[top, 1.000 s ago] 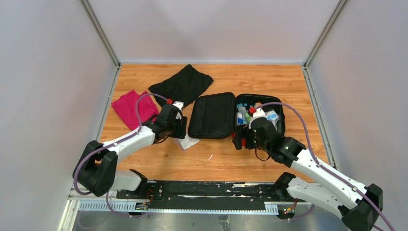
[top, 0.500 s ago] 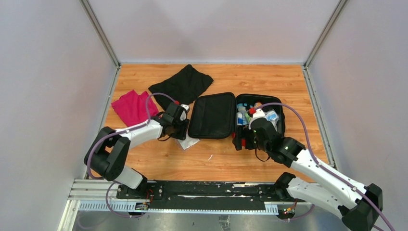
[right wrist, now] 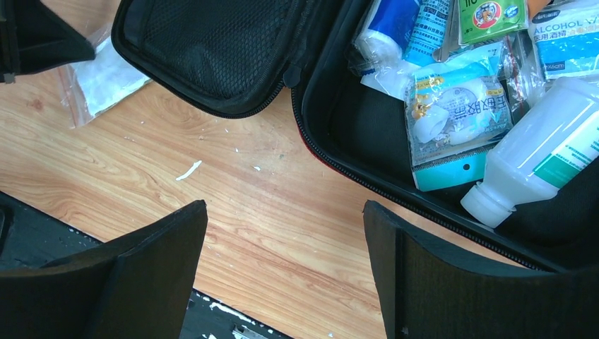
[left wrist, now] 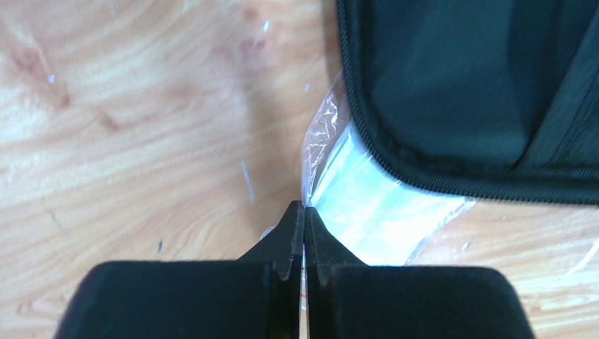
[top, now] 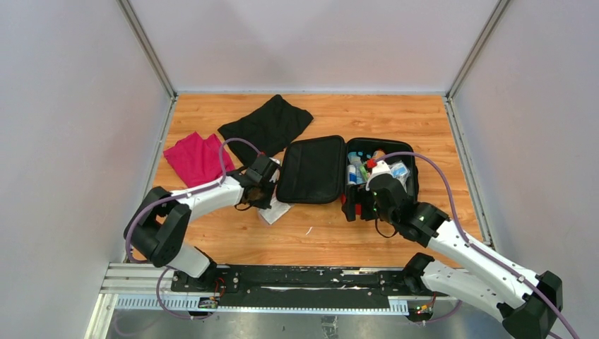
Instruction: Organize the medicine kit
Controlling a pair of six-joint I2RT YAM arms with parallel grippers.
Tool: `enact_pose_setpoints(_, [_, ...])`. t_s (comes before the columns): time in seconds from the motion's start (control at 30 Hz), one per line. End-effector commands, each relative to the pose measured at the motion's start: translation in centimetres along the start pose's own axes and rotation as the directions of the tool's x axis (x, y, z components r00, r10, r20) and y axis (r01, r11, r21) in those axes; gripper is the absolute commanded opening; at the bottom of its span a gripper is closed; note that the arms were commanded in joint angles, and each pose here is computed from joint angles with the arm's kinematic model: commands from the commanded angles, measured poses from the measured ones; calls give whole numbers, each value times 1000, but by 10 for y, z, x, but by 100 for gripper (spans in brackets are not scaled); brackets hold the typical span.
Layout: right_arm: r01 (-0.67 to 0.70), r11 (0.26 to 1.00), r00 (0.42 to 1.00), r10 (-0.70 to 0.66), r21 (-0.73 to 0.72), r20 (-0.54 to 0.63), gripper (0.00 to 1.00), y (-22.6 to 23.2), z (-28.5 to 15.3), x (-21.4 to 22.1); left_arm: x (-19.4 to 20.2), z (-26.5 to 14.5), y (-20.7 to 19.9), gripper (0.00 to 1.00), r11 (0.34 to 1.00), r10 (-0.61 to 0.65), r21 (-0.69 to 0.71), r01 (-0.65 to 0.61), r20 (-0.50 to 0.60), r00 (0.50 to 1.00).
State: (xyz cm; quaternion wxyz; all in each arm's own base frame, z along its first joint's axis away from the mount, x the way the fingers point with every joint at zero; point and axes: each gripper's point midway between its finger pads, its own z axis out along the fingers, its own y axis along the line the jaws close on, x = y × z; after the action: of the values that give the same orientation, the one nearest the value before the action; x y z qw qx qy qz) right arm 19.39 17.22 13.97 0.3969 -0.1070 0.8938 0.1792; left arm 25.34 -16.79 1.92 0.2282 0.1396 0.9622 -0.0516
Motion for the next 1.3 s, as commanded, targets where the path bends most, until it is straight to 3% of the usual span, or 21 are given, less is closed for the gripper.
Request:
enact_pose_setpoints(0.0, [0, 1000, 1000, 0, 23, 3, 86, -8, -1, 3, 22, -24, 14, 0, 997, -45, -59, 43, -36, 998])
enact_pose_setpoints(0.23, [-9, 1000, 1000, 9, 22, 4, 86, -7, -1, 1, 9, -70, 29, 0, 986, -125, -93, 136, 113, 986])
enact_pose_setpoints(0.43, [-3, 1000, 1000, 3, -13, -2, 85, 2, 0, -3, 5, -100, 54, 0, 954, -210, -157, 255, 258, 943])
enact_pose_setpoints(0.73, [178, 981, 984, -176, -75, 30, 85, 40, 4, -14, -2, -116, 57, 0, 907, -367, -40, 419, 412, 834])
enact_pose_setpoints(0.93, [378, 922, 925, -370, -91, 88, 85, 74, 21, -30, 3, -121, 60, 0, 822, -523, 55, 566, 465, 714])
enact_pose_setpoints(1.1, [289, 957, 955, -288, -12, 75, 81, 91, 41, -57, 16, -121, 61, 0, 749, -625, 144, 646, 476, 619])
enact_pose_setpoints(1.27, [142, 986, 989, -146, 91, 36, 77, 104, 75, -67, 25, -123, 64, 0, 722, -658, 186, 667, 485, 577])
